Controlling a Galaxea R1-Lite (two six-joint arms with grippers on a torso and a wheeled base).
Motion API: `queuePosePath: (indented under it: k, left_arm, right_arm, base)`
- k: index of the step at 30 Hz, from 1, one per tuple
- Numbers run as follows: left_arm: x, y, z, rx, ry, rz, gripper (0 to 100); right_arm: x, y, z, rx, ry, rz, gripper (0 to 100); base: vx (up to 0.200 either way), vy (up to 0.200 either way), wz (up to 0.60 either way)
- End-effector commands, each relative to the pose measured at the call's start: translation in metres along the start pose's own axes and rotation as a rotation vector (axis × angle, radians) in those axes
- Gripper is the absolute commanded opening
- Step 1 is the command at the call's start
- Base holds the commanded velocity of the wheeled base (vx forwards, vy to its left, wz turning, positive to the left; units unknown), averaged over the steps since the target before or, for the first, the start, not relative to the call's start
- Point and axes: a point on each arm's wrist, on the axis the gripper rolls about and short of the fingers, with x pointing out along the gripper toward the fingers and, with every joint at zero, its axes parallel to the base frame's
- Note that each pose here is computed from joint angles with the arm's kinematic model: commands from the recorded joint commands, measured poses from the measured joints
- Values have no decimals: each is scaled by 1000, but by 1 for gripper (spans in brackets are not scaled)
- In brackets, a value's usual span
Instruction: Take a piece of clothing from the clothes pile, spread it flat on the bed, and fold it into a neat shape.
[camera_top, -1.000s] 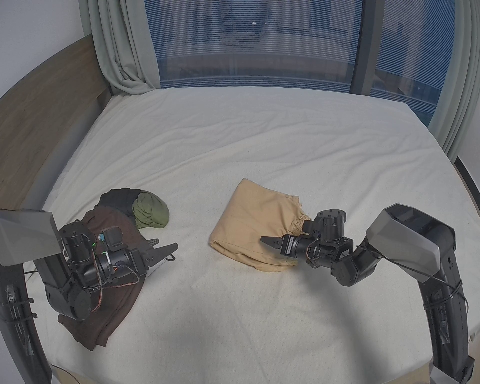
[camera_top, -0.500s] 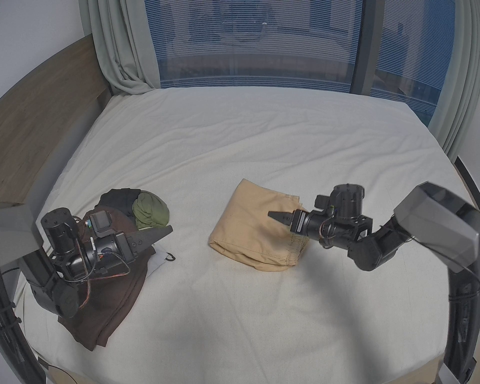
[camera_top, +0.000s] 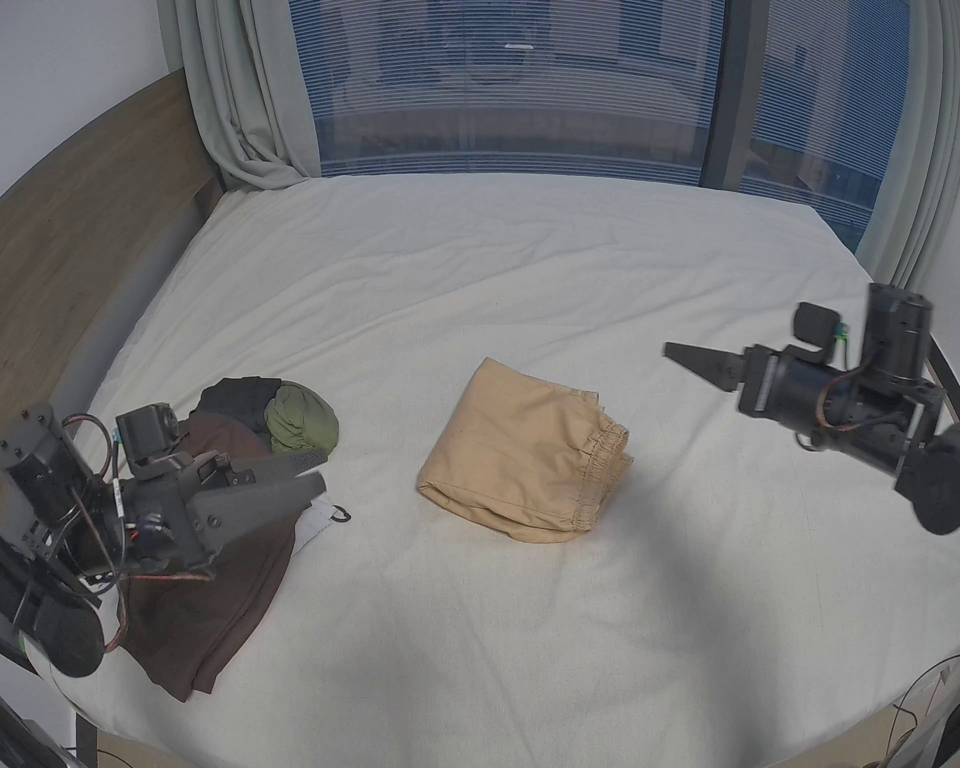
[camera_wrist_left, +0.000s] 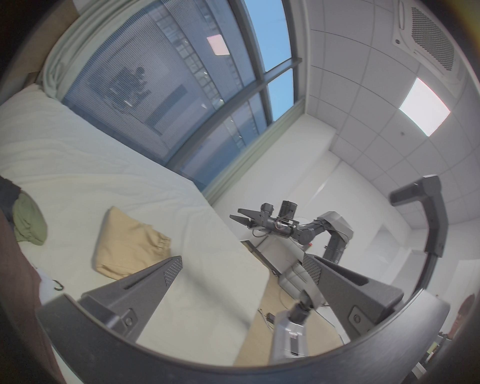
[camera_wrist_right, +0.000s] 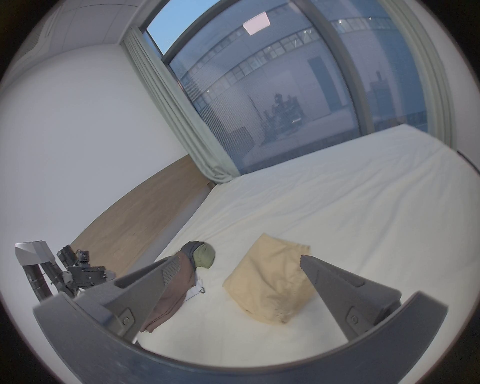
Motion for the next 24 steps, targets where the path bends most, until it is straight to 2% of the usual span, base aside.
queuePosePath:
  k: [1, 3, 5, 8, 10, 11, 16, 24]
  left_arm:
    - [-19, -82, -15, 71, 39, -211, 100]
    - [-23, -87, -17, 77, 34, -216, 100]
    - [-37, -104, -19, 118, -3, -218, 100]
    - [-57, -118, -22, 173, -64, -175, 100]
    - [-66, -122, -25, 188, -83, -145, 100]
    - [-76, -128, -27, 213, -109, -102, 100]
    - [-96, -152, -37, 262, -143, -71, 100]
    - [-113, -171, -62, 229, -119, -74, 100]
  right_arm:
    - [-123, 4, 11, -86, -190, -129, 100]
    - [-135, 4, 8, -92, -212, -145, 100]
    - [-173, 9, -11, -114, -261, -172, 100]
    - [-213, 21, -40, -149, -322, -120, 100]
    - [-226, 25, -49, -162, -349, -105, 100]
    - [-241, 30, -59, -182, -399, -99, 100]
    - [-266, 37, -80, -204, -450, -84, 100]
    - [-282, 38, -110, -221, -502, -67, 100]
  base:
    - [0, 0, 0]
    - [0, 0, 0]
    - [0, 0, 0]
    - [0, 0, 0]
    - [0, 0, 0]
    - [0, 0, 0]
    - [0, 0, 0]
    - [0, 0, 0]
